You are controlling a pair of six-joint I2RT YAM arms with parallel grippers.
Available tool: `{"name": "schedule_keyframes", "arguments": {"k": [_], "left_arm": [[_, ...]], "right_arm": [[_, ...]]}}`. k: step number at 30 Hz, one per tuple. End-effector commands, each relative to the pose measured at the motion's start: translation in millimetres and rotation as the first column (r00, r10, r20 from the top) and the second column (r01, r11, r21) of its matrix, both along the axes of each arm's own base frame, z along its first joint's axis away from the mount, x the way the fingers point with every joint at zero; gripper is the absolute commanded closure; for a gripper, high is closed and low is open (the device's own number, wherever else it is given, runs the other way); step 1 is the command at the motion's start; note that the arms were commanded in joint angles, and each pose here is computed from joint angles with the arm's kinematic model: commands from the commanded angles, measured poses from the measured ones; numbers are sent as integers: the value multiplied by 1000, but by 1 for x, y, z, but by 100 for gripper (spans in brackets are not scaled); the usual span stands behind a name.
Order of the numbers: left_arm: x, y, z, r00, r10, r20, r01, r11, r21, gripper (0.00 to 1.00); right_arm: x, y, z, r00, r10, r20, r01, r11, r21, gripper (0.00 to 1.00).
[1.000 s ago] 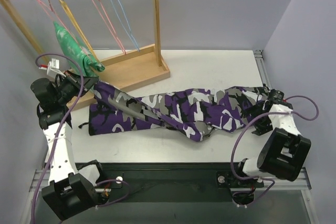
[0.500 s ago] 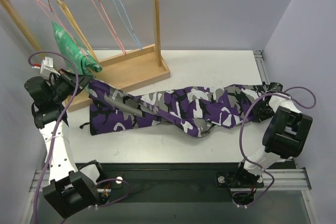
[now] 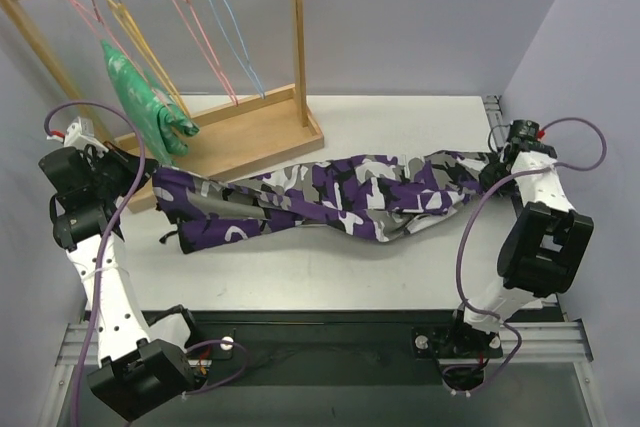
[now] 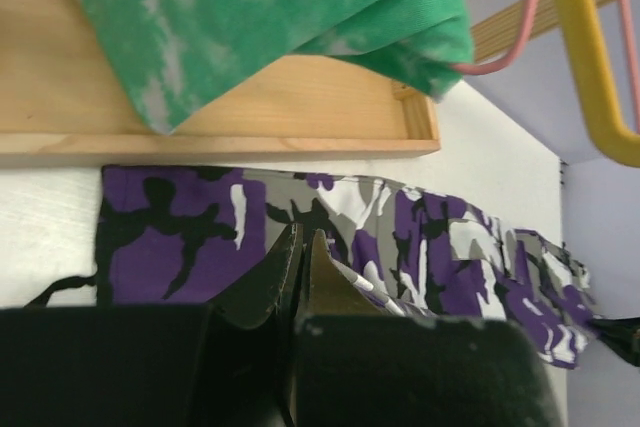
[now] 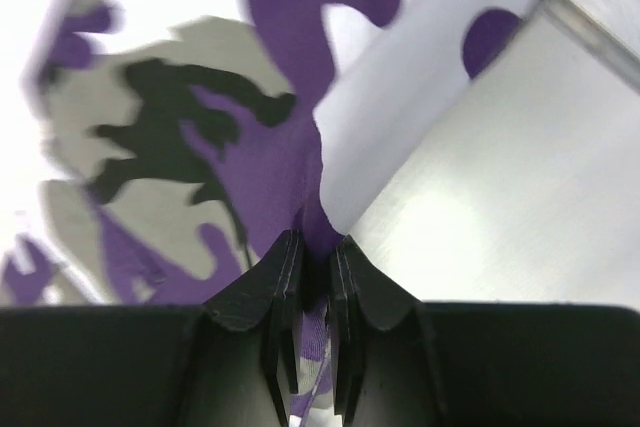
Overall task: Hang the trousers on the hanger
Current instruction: Flatten out the trousers at the center of the board.
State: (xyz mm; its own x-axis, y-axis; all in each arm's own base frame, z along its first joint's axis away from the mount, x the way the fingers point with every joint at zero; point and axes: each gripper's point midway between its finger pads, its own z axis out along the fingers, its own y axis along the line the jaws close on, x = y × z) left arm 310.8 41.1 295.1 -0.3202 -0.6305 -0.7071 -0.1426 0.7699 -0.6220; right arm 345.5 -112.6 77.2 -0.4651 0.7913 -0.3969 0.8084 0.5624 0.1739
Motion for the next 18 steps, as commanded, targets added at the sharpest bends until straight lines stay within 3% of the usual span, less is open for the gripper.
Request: {"name": "schedule_keyframes", "arguments": {"k": [1,6,9,12,13,18], "left_arm": [[-13,30,6,989,144,-24,-139,981,136,100],[-27,40,-22,966,228,-125,-209,967,148,100],[-36,37,-48,955,236,-182,-212,967,140,100],[-44,34,-67,948,230,-221,-203,969,137,100],[-45,33,-69,947,231,-224,-203,969,142,100],[-47,34,-78,943,234,-237,-205,968,142,100]], "right_arm": [[50,-3,81,985,62,160,-33,983,-181,100],[101,9,131,962,111,251,-32,954,-298,100],[136,35,119,944,228,236,-153,942,-298,94],[169,65,103,919,338,205,-302,934,-189,79],[183,67,104,913,348,214,-315,933,-173,69],[152,72,86,924,363,121,-350,929,-118,38]]}}
